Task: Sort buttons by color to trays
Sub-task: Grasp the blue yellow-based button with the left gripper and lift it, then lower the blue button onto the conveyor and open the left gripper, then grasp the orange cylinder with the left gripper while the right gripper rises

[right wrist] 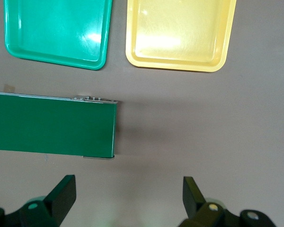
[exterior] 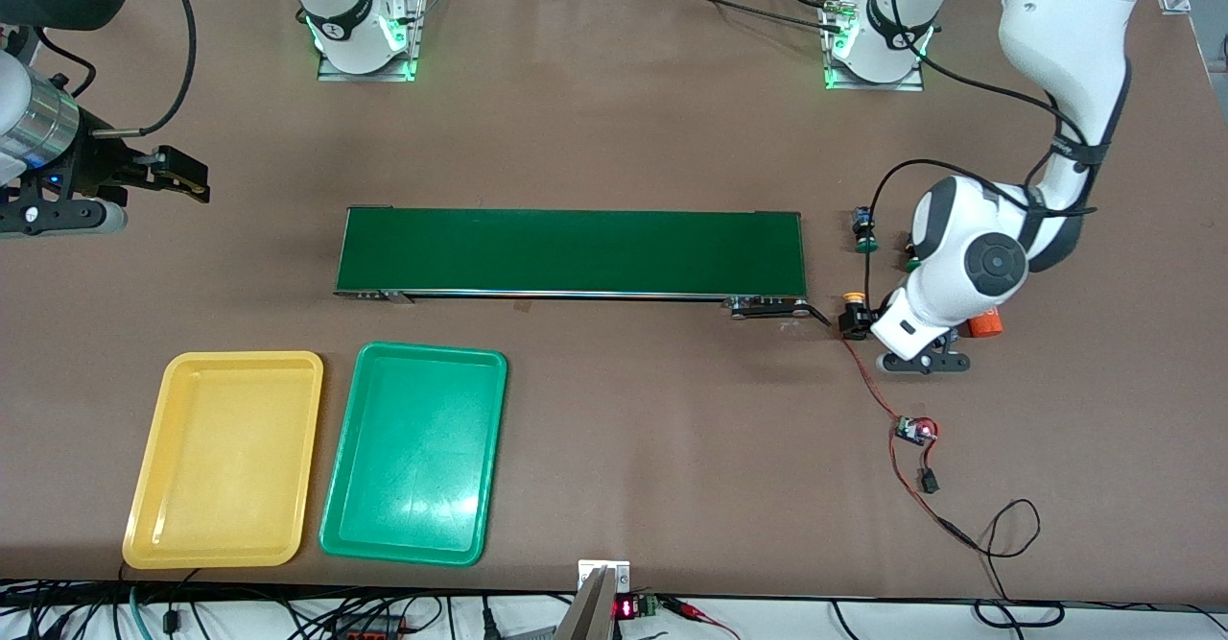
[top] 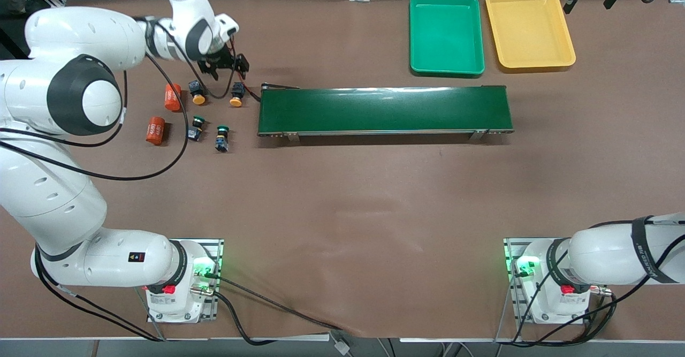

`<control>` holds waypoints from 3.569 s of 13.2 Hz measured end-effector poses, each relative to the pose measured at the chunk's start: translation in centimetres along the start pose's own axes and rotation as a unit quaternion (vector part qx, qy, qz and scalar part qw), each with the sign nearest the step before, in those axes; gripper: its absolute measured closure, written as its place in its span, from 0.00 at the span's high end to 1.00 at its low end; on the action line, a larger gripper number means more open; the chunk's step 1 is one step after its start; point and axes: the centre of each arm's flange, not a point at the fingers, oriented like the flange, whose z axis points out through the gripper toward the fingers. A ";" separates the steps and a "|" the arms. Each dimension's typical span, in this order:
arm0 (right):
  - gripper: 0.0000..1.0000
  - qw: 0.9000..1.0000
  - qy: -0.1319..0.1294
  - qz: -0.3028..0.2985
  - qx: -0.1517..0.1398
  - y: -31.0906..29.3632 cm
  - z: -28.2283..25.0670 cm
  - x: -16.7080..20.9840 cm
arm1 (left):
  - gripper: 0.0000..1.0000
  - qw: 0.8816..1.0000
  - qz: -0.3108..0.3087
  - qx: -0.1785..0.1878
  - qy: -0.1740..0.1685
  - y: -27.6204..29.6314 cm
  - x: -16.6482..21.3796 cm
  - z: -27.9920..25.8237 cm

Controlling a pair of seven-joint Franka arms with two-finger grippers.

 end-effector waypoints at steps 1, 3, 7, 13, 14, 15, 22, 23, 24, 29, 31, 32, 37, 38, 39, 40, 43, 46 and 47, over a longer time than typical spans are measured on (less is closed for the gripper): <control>1.00 1.000 0.000 0.000 0.000 0.0 0.0 0.0 | 1.00 1.000 0.001 -0.001 0.000 0.0 -0.8 1.2; 1.00 1.000 0.000 0.000 0.000 0.0 0.0 0.0 | 1.00 1.000 0.007 -0.004 -0.003 0.7 -1.5 1.8; 1.00 1.000 -0.003 0.000 0.000 0.0 0.1 -0.1 | 0.84 1.000 0.022 -0.007 -0.005 1.6 -1.8 2.1; 1.00 1.000 -0.005 0.000 0.000 0.0 0.2 0.0 | 0.43 1.000 0.030 -0.006 0.002 0.6 -0.9 0.9; 1.00 1.000 -0.005 0.000 0.000 0.0 0.2 0.0 | 0.43 1.000 0.030 -0.003 -0.004 0.6 -0.5 -0.7; 1.00 1.000 -0.005 -0.001 0.000 -0.1 0.2 0.0 | 0.43 0.999 0.031 0.004 -0.021 0.6 0.0 -3.2; 1.00 1.000 -0.005 -0.009 -0.001 -1.0 0.2 0.0 | 0.43 0.987 0.112 0.011 -0.117 13.2 -3.8 -9.8; 1.00 1.000 -0.005 -0.009 -0.001 -1.0 0.2 0.0 | 0.43 0.986 0.112 0.012 -0.126 14.8 -4.6 -8.7; 1.00 1.000 -0.005 -0.009 -0.001 -1.0 0.2 0.0 | 0.43 0.986 0.108 0.014 -0.129 16.0 -5.2 -7.8; 1.00 1.000 -0.005 -0.009 -0.001 -1.1 0.2 0.0 | 0.43 0.990 0.080 0.014 -0.118 19.2 -6.6 -6.0; 1.00 1.000 -0.005 -0.010 -0.001 -1.1 0.2 0.0 | 0.48 0.992 0.061 0.012 -0.114 20.0 -7.0 -4.9; 1.00 1.000 -0.005 -0.010 -0.001 -1.1 0.2 0.0 | 0.58 0.992 0.053 0.011 -0.111 20.1 -6.9 -4.7; 1.00 1.000 -0.005 -0.010 -0.001 -1.1 0.2 0.0 | 1.00 0.997 0.012 0.005 -0.074 17.2 -3.5 -10.8; 1.00 1.000 -0.006 -0.010 -0.001 -1.1 0.2 0.0 | 1.00 0.997 -0.006 0.007 -0.072 15.2 -2.2 -13.5; 1.00 1.000 -0.007 -0.010 -0.001 -1.1 0.2 0.0 | 1.00 0.997 -0.027 0.007 -0.068 12.9 -0.7 -15.9; 1.00 1.000 -0.008 -0.010 -0.001 -1.2 0.3 0.0 | 1.00 0.997 -0.050 0.004 -0.062 10.2 0.9 -17.8; 1.00 1.000 -0.009 -0.011 -0.001 -1.2 0.3 -0.1 | 1.00 0.992 -0.111 0.024 -0.055 0.0 4.0 -18.5; 1.00 1.000 -0.010 -0.011 -0.001 -1.3 0.4 0.0 | 1.00 0.988 -0.102 0.070 -0.089 -6.7 5.0 -12.9; 1.00 1.000 -0.010 -0.011 -0.001 -1.3 0.4 0.0 | 1.00 0.987 -0.092 0.075 -0.105 -8.4 5.1 -10.9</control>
